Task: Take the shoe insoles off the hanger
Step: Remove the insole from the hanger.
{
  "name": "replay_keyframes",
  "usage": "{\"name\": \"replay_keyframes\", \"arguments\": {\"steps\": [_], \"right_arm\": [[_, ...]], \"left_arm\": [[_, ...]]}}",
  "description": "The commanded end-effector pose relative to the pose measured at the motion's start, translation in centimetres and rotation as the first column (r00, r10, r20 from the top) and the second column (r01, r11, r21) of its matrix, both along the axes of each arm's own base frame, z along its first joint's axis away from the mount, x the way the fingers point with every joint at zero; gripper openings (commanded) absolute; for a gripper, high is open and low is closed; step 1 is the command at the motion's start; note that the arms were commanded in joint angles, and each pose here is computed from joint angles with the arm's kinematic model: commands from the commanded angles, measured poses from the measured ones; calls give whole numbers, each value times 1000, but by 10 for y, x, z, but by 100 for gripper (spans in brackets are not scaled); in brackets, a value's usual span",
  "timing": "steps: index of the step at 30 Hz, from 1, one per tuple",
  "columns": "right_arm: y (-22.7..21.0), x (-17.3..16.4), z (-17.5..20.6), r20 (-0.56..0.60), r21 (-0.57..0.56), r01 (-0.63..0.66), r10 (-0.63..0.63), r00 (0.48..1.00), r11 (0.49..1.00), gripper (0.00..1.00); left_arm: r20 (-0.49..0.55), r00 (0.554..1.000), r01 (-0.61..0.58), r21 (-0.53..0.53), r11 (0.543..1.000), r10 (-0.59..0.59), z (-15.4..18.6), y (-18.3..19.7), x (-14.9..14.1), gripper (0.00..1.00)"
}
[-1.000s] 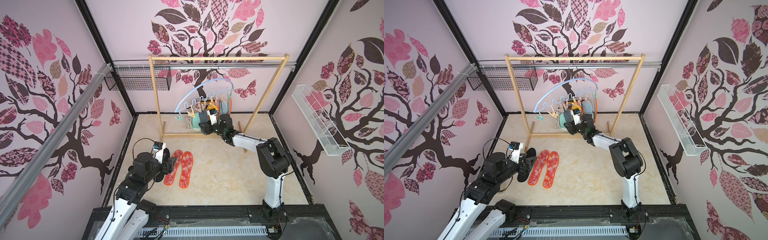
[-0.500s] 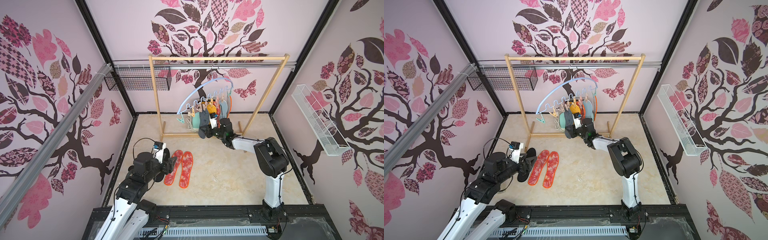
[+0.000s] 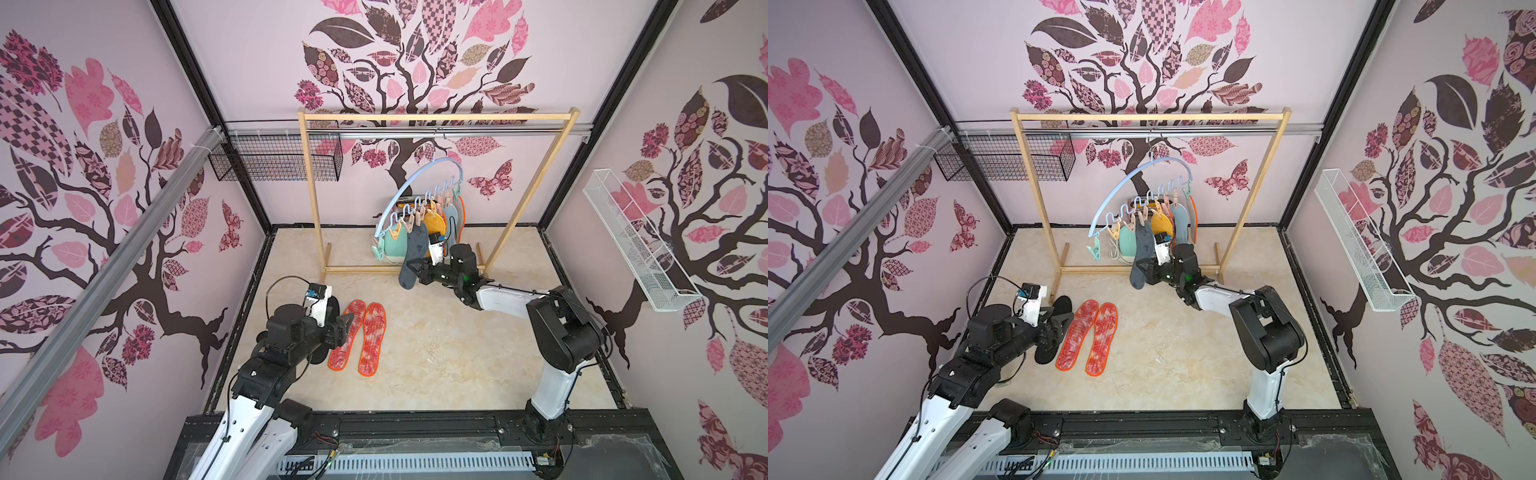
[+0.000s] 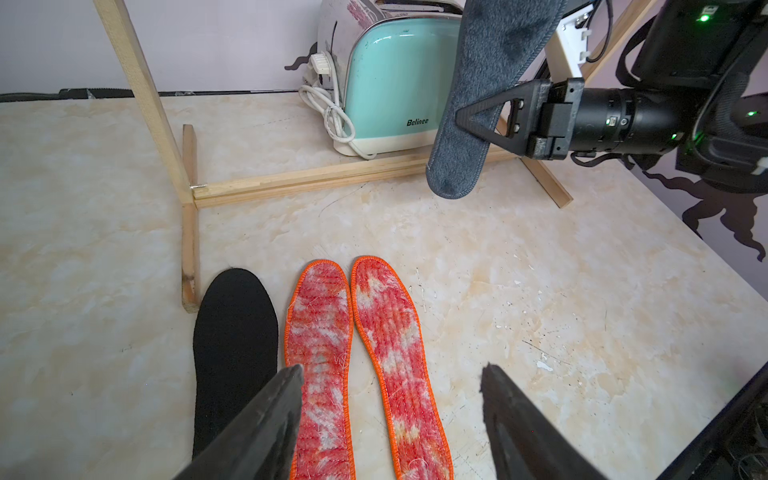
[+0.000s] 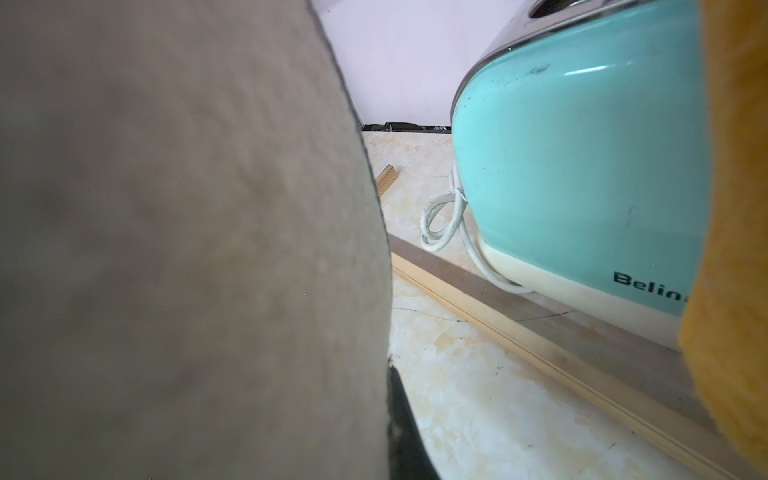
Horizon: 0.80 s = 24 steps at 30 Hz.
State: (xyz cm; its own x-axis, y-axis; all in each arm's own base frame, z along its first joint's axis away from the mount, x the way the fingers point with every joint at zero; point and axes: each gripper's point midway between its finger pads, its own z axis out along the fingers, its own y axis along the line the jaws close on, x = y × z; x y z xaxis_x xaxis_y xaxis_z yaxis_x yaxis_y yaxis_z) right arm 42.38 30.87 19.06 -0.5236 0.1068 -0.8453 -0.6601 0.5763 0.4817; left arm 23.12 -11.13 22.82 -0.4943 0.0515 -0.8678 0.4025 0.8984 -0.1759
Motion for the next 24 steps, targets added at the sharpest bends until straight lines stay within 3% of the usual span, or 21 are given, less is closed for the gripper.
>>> {"name": "replay_keyframes", "arguments": {"steps": [1, 6, 10, 15, 24], "right_arm": [[-6, -13, 42, 47, 60, -9, 6, 999, 998, 6], [-12, -26, 51, 21, 62, -6, 5, 1000, 998, 6], [-13, -30, 54, 19, 56, -18, 17, 1000, 998, 6], [-13, -31, 50, 13, 29, -22, 21, 1000, 999, 6], [-13, -28, 31, -41, -12, -33, 33, 999, 999, 7]], "left_arm": [[20, 1000, 20, -3, 1000, -20, 6, -3, -2, 72], [38, 999, 38, -34, 999, -37, 14, -7, -2, 71], [108, 990, 101, -97, 990, -90, 42, -21, 2, 71], [133, 982, 159, -171, 972, -137, 86, -44, 30, 71], [103, 979, 191, -180, 965, -174, 110, -71, 90, 69]]}}
